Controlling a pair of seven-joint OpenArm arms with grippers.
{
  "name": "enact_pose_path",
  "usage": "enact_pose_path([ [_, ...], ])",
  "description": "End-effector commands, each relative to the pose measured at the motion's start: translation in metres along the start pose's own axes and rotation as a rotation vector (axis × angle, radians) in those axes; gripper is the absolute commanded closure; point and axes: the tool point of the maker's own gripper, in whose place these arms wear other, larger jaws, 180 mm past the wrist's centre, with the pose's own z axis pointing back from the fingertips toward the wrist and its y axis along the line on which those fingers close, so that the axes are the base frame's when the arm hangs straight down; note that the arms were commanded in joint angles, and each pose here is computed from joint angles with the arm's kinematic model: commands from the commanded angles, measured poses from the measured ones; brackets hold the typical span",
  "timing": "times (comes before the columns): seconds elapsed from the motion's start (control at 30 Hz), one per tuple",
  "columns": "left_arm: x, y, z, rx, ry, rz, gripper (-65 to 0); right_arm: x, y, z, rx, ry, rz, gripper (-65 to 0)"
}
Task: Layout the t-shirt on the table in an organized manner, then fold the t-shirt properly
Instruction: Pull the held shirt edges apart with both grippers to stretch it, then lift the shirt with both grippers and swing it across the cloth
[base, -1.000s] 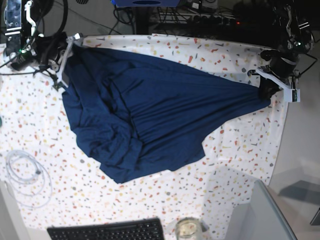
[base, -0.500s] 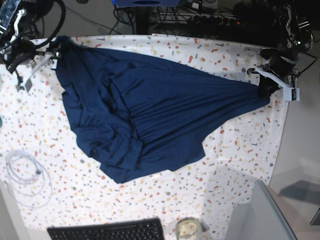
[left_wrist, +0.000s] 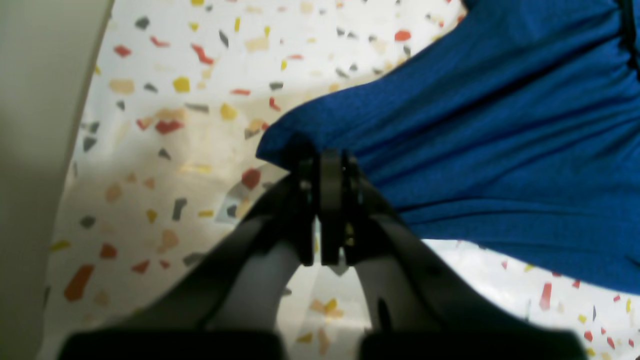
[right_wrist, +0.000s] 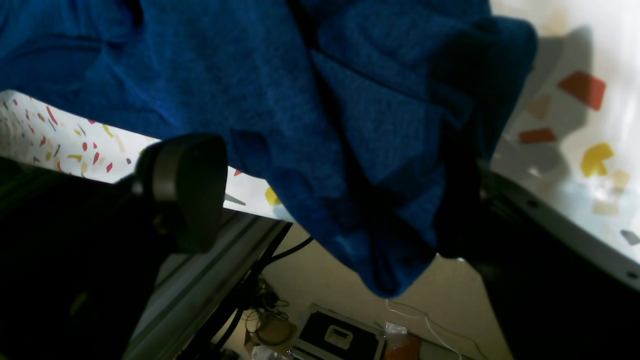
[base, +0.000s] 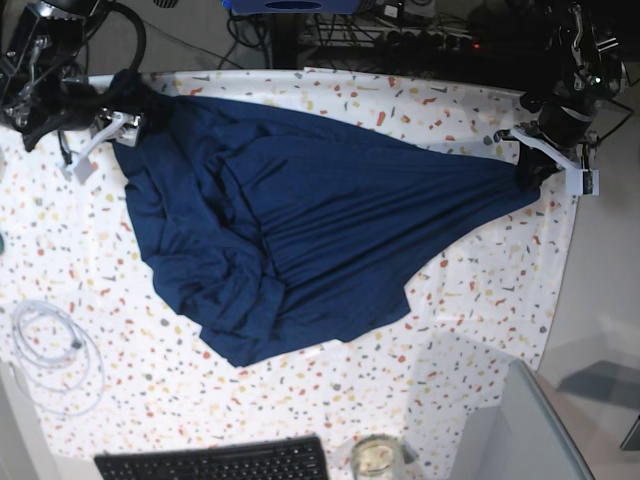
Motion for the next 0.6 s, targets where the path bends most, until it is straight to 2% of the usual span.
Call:
enact_pose_path([
  [0.0,0.016,0.003,0.002,0.000,-0.049,-0.016,0.0,0.007,0.003,0.003,0.007,-0.014,0.018,-56.4],
  [0.1,0.015,0.002,0.002,-0.004,-0.047,-0.017,0.0,0.011,0.009,0.000,0.025,-0.023,0.016,-56.1],
  [0.17,0.016,0.001,0.002,-0.004,-0.048,-0.016,0.0,0.011,0.010,-0.004,0.033,-0.017,0.008,-52.2],
  [0.23,0.017,0.001,0.002,-0.006,-0.052,-0.019,0.0,0.013,0.010,-0.006,0.041,-0.015,-0.004,-39.8],
  [0.37,0.020,-0.001,0.002,-0.008,-0.059,-0.023,0.0,0.018,0.009,-0.003,0.037,-0.013,0.004,-2.6],
  [0.4,0.025,-0.002,0.003,-0.012,-0.071,-0.031,0.0,0.020,0.003,0.001,0.020,-0.009,0.012,0.0],
  [0.47,0.038,-0.007,0.005,-0.021,-0.099,-0.052,0.0,0.030,-0.001,0.008,0.005,-0.008,0.031,-2.0],
  [0.57,0.053,-0.016,0.005,-0.035,-0.095,-0.088,0.0,0.053,-0.006,0.022,-0.019,-0.026,0.059,0.0],
])
